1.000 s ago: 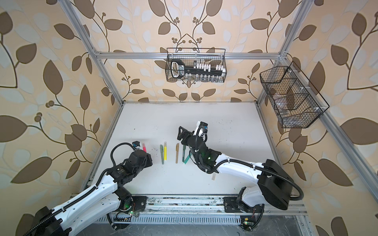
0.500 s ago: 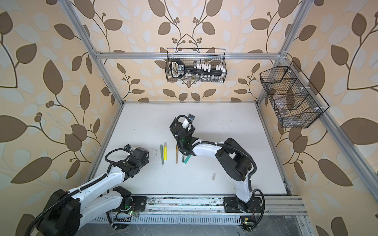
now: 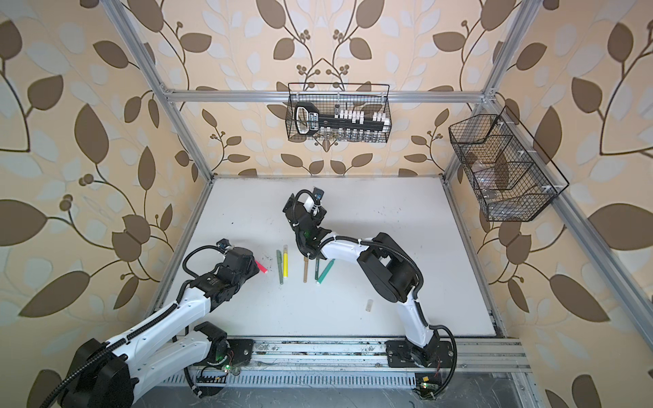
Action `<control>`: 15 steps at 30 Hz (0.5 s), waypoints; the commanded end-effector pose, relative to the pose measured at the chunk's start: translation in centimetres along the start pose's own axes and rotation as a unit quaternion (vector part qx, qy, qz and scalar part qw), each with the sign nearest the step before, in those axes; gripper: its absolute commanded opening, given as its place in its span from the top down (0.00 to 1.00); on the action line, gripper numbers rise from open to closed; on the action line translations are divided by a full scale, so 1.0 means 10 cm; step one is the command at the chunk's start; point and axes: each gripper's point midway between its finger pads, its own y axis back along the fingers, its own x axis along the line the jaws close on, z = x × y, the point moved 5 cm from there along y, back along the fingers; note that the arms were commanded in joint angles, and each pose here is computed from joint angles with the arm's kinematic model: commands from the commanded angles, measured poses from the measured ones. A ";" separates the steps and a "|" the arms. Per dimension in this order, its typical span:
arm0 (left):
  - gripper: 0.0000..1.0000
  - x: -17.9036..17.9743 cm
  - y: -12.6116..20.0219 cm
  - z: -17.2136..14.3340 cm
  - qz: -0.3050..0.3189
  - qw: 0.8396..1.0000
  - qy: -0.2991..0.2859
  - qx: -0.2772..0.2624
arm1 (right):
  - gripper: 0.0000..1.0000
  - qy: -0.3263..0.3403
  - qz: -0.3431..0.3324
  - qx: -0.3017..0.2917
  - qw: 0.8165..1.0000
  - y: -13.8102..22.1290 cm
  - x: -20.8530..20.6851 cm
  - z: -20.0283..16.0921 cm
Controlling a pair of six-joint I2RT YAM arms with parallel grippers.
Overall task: Insert pens into pen caps
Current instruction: Place a pen at the middle-left of the table, then pick up a pen from the center of the table.
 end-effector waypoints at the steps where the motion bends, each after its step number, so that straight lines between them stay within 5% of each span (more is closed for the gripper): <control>1: 0.61 -0.36 0.06 0.03 -0.129 0.991 -0.041 0.010 | 0.00 -0.019 0.017 -0.027 0.999 0.20 -0.03 0.34; 5: 0.60 -0.65 0.14 -0.11 -0.216 0.972 -0.084 0.028 | 0.00 -0.026 0.018 -0.020 0.999 0.35 -0.23 0.46; 10: 0.61 -1.11 0.31 -0.43 -0.248 0.948 -0.200 0.024 | 0.00 -0.032 0.023 0.001 0.999 0.51 -0.44 0.64; 15: 0.63 -1.41 0.21 -0.61 -0.279 0.933 -0.223 0.055 | 0.01 -0.042 0.018 0.005 0.999 0.64 -0.68 0.81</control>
